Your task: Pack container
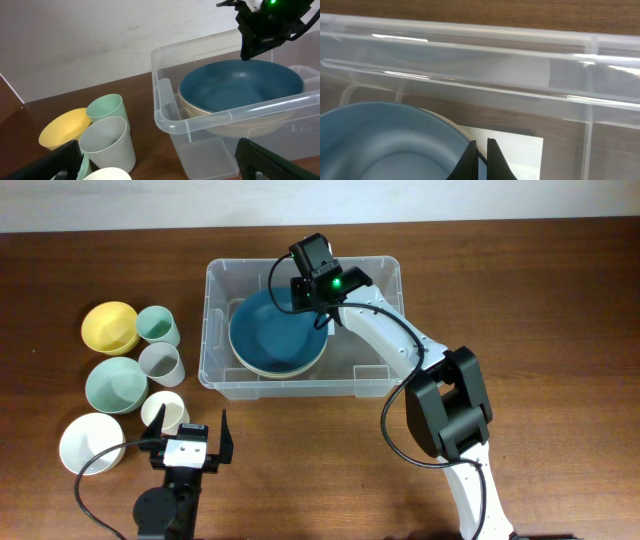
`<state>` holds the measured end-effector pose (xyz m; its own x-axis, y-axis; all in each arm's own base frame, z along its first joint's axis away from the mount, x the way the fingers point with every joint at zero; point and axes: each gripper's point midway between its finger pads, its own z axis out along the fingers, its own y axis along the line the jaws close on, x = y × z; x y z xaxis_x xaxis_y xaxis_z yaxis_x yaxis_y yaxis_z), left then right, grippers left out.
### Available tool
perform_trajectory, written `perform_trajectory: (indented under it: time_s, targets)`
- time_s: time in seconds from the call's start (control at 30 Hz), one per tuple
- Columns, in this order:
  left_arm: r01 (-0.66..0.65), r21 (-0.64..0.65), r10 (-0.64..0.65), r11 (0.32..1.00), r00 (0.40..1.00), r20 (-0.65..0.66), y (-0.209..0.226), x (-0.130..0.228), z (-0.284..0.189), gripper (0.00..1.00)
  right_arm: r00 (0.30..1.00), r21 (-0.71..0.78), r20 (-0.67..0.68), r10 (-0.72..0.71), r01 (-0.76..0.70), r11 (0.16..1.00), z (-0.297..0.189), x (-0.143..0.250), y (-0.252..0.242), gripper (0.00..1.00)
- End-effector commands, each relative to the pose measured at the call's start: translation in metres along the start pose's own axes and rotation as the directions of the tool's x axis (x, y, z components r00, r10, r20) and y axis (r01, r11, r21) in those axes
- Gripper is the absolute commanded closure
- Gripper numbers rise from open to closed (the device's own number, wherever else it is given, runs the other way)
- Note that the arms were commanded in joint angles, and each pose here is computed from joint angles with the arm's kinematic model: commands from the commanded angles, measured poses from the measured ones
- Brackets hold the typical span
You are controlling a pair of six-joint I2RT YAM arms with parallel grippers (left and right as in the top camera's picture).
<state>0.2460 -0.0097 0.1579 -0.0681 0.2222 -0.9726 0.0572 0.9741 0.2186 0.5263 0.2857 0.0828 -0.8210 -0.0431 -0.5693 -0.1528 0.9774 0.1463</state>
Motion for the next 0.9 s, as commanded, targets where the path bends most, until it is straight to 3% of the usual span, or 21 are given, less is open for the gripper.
perform_trajectory:
  time_s: [0.0,0.27,0.43,0.5,0.57,0.63,0.67,0.73,0.77,0.87]
  targets:
    - [-0.015,0.008,0.015,1.0,1.0,0.001,-0.001,0.001,0.0,0.0,1.0,0.023,-0.002,0.002,-0.002,1.0,0.006,0.0,-0.008,0.96]
    - [-0.015,0.008,0.015,1.0,1.0,0.001,-0.001,0.001,0.0,0.0,1.0,0.005,-0.004,-0.003,0.003,1.0,0.005,0.0,-0.002,0.96]
    - [-0.015,0.008,0.015,1.0,1.0,0.001,-0.001,0.001,0.0,0.0,0.998,-0.02,0.07,-0.002,0.003,1.0,-0.034,-0.034,0.007,0.96]
    - [-0.015,0.008,0.015,1.0,1.0,0.001,-0.001,0.001,0.0,0.0,0.994,-0.033,0.113,0.005,-0.001,0.999,-0.061,-0.054,0.012,0.91]
    - [-0.015,0.008,0.015,1.0,1.0,0.001,-0.001,0.001,0.0,0.0,0.988,-0.025,0.157,0.011,-0.007,1.0,-0.091,-0.073,0.011,0.78]
    - [-0.015,0.008,0.015,1.0,1.0,0.001,-0.001,0.001,0.0,0.0,0.979,0.012,0.203,0.017,-0.02,1.0,-0.124,-0.091,0.004,0.46]
    - [-0.015,0.008,0.015,1.0,1.0,0.001,-0.001,0.001,0.0,0.0,0.975,0.035,0.223,0.021,-0.029,0.999,-0.141,-0.099,-0.001,0.25]
    - [-0.015,0.008,0.015,1.0,1.0,0.001,-0.001,0.001,0.0,0.0,0.965,0.086,0.259,0.029,-0.053,0.995,-0.174,-0.111,-0.016,0.07]
    - [-0.015,0.008,0.015,1.0,1.0,0.001,-0.001,0.001,0.0,0.0,0.961,0.111,0.274,0.036,-0.069,0.991,-0.19,-0.116,-0.027,0.0]
    - [-0.015,0.008,0.015,1.0,1.0,0.001,-0.001,0.001,0.0,0.0,0.955,0.194,0.29,0.055,-0.115,0.974,-0.229,-0.122,-0.062,0.01]
